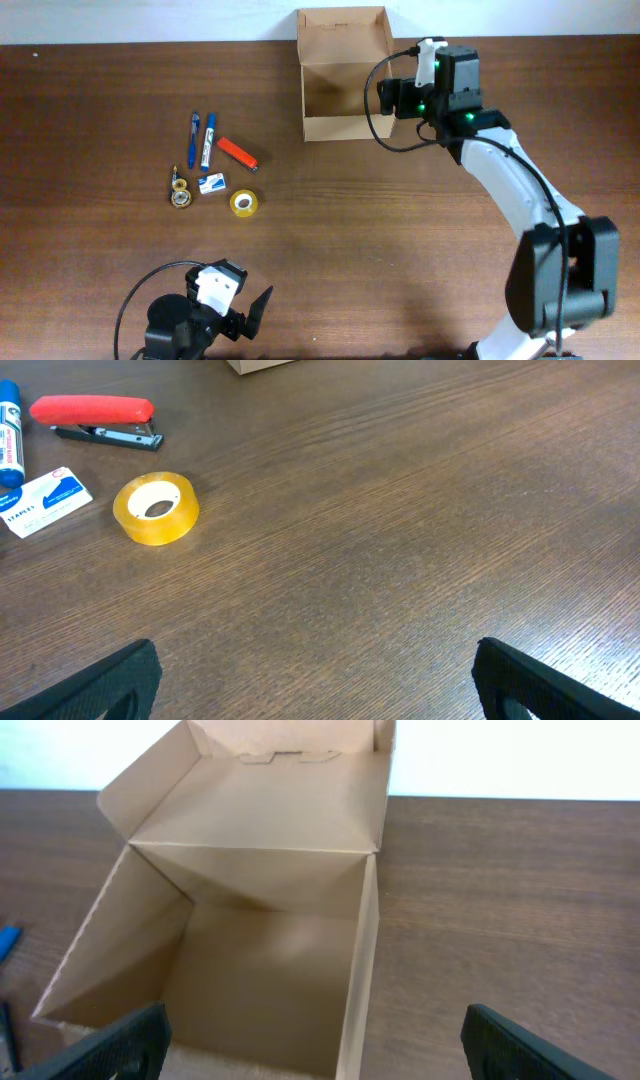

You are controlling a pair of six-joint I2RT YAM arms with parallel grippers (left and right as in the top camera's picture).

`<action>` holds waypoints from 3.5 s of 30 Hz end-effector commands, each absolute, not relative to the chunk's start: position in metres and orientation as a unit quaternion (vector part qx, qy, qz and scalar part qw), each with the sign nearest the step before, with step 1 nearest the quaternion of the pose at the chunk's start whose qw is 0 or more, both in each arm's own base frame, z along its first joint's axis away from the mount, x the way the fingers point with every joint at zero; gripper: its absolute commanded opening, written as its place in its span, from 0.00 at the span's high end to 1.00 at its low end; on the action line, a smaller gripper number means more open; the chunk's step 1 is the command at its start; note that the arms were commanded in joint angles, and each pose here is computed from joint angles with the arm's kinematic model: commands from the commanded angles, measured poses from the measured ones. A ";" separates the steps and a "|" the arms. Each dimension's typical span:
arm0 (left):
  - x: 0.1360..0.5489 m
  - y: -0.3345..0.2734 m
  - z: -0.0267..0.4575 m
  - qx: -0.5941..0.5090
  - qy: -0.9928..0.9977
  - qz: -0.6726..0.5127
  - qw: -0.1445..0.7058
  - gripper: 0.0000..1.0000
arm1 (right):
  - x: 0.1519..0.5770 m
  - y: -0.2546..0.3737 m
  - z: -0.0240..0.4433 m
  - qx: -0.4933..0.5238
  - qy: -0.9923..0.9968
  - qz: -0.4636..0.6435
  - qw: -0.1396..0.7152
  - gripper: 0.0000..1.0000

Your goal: Pack container

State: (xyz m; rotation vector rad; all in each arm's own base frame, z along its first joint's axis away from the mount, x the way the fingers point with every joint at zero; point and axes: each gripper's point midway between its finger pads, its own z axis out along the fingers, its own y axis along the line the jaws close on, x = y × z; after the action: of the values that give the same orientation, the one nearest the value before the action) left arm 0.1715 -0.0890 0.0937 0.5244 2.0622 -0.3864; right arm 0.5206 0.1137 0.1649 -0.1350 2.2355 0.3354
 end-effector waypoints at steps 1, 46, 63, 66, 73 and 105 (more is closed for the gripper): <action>0.172 -0.089 0.089 0.210 0.844 -0.160 0.466 0.00 | 0.538 0.120 0.163 -0.069 0.891 0.139 0.426 0.07; 0.172 -0.089 0.089 0.210 0.844 -0.160 0.466 0.00 | 0.345 0.171 0.189 -0.052 0.972 0.064 0.221 0.96; 0.172 -0.089 0.089 0.210 0.844 -0.160 0.466 0.00 | 0.348 0.143 0.107 0.032 0.962 0.020 0.271 0.96; 0.172 -0.089 0.089 0.210 0.844 -0.160 0.466 0.00 | 0.346 0.150 0.094 0.021 0.965 0.011 0.260 0.96; 0.172 -0.089 0.089 0.210 0.844 -0.160 0.466 0.00 | 0.347 0.158 0.091 0.008 0.965 0.012 0.264 0.96; 0.172 -0.089 0.089 0.210 0.844 -0.160 0.466 0.00 | 0.230 0.139 0.209 -0.103 0.947 0.130 0.276 0.01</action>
State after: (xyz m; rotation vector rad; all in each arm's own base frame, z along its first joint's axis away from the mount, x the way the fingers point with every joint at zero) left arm 0.1716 -0.0890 0.0937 0.5242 2.0626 -0.3861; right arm 0.2397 0.1326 0.1989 -0.2032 2.5724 0.2879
